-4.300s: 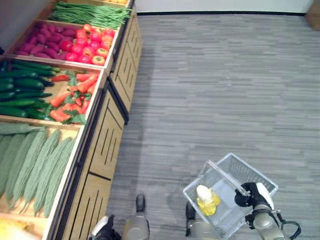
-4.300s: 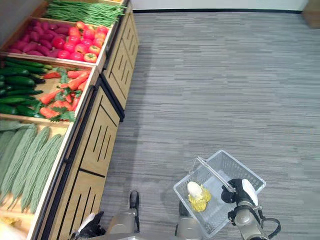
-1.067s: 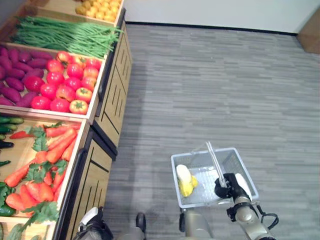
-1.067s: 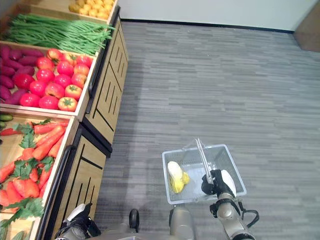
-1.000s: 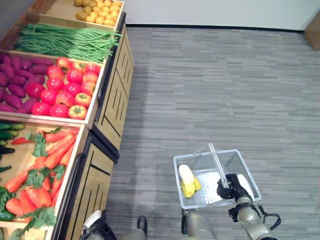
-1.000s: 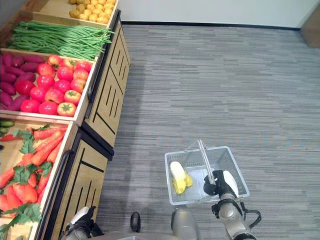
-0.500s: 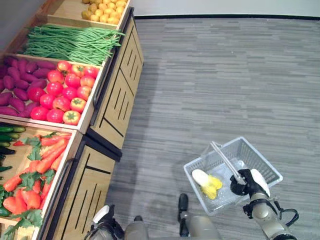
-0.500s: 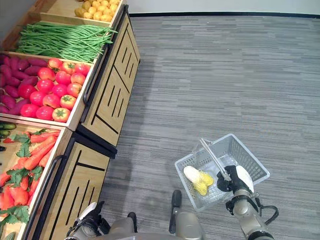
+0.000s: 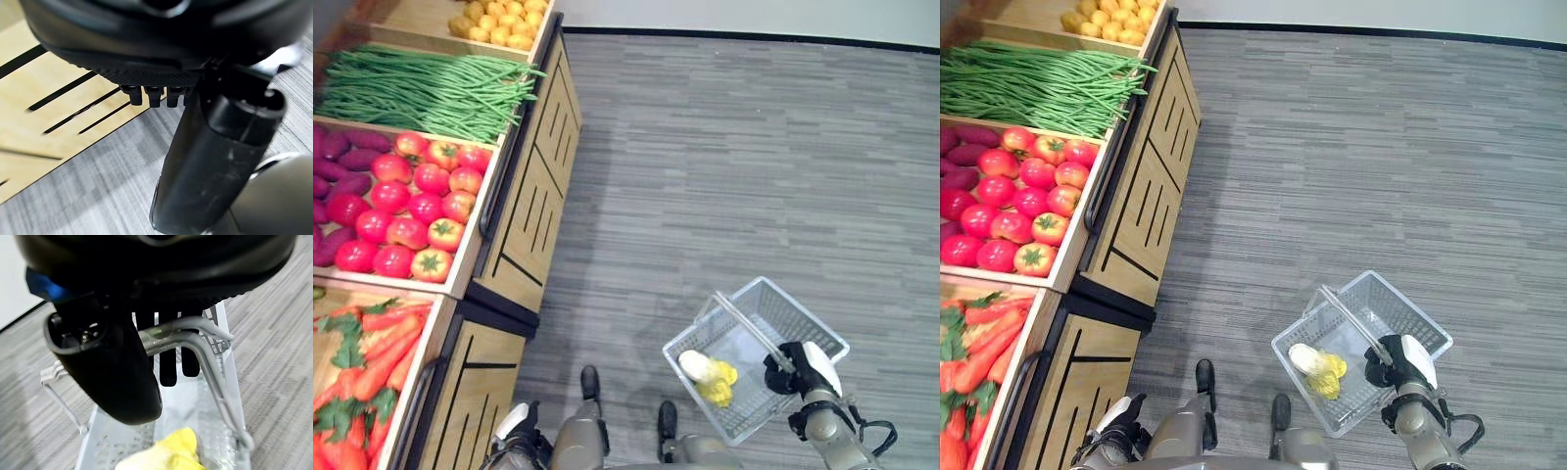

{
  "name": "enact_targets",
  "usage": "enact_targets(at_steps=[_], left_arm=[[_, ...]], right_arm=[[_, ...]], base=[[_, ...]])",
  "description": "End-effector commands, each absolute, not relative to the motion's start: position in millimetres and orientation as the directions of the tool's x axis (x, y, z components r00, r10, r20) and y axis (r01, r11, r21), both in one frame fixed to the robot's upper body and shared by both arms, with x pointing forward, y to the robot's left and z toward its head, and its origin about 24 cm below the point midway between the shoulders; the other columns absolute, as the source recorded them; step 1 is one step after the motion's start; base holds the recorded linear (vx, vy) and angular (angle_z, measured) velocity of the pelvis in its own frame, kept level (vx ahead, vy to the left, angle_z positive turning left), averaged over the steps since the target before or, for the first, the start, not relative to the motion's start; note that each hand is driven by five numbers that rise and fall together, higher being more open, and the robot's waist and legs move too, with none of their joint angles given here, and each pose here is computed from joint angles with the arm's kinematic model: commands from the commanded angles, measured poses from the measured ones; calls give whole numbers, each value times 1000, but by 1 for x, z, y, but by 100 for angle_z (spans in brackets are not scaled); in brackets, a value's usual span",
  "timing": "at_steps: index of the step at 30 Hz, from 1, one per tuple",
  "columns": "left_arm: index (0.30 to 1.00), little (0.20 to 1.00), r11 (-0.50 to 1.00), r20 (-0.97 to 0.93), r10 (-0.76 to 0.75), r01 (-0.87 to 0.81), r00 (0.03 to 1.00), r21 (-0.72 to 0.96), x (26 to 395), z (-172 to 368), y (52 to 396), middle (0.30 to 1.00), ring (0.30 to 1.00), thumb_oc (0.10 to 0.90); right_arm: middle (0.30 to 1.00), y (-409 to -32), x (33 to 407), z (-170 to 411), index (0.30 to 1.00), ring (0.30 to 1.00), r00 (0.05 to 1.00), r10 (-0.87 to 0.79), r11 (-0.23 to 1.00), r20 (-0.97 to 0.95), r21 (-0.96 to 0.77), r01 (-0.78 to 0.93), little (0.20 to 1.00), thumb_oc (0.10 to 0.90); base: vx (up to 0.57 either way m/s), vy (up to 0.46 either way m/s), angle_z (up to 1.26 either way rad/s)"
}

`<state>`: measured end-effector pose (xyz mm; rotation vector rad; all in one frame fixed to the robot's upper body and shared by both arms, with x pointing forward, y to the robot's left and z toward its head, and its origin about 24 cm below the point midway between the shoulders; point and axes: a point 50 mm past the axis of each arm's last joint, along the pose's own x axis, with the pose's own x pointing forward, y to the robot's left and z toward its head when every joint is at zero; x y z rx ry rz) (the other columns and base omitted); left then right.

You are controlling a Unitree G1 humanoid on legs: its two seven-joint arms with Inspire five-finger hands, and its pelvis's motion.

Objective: Get the vegetables into the basket

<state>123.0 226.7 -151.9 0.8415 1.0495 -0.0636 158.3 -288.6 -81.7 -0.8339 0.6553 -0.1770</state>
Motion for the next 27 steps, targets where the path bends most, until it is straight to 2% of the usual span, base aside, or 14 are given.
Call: enact_targets(at_steps=[1, 7, 14, 23, 27], left_arm=[[1000, 1000, 627, -743, 422, 424, 520, 653, 117, -145, 257, 1000, 1000, 900], [1000, 1000, 638, -714, 470, 359, 519, 681, 125, -139, 270, 1000, 1000, 900], [1000, 1000, 633, -713, 463, 367, 527, 682, 129, -138, 269, 1000, 1000, 900], [1000, 1000, 648, -723, 463, 361, 513, 671, 127, -140, 267, 1000, 1000, 900], [1000, 1000, 675, -748, 480, 352, 458, 649, 109, -146, 268, 1000, 1000, 900]], right_arm=[[300, -289, 199, -42, 300, 300, 895, -379, 642, -236, -763, 70, 300, 400], [300, -277, 209, -43, 300, 300, 903, -356, 664, -240, -745, 64, 300, 400], [300, -276, 209, -44, 300, 300, 904, -353, 670, -241, -740, 64, 300, 400], [300, -275, 209, -45, 300, 300, 910, -332, 661, -249, -749, 37, 300, 400], [300, -279, 203, -48, 300, 300, 905, -322, 648, -279, -761, -4, 300, 400]], base=[[123, 251, 1], [103, 184, -5], [128, -21, 35], [176, -143, 44], [165, -306, 52]])
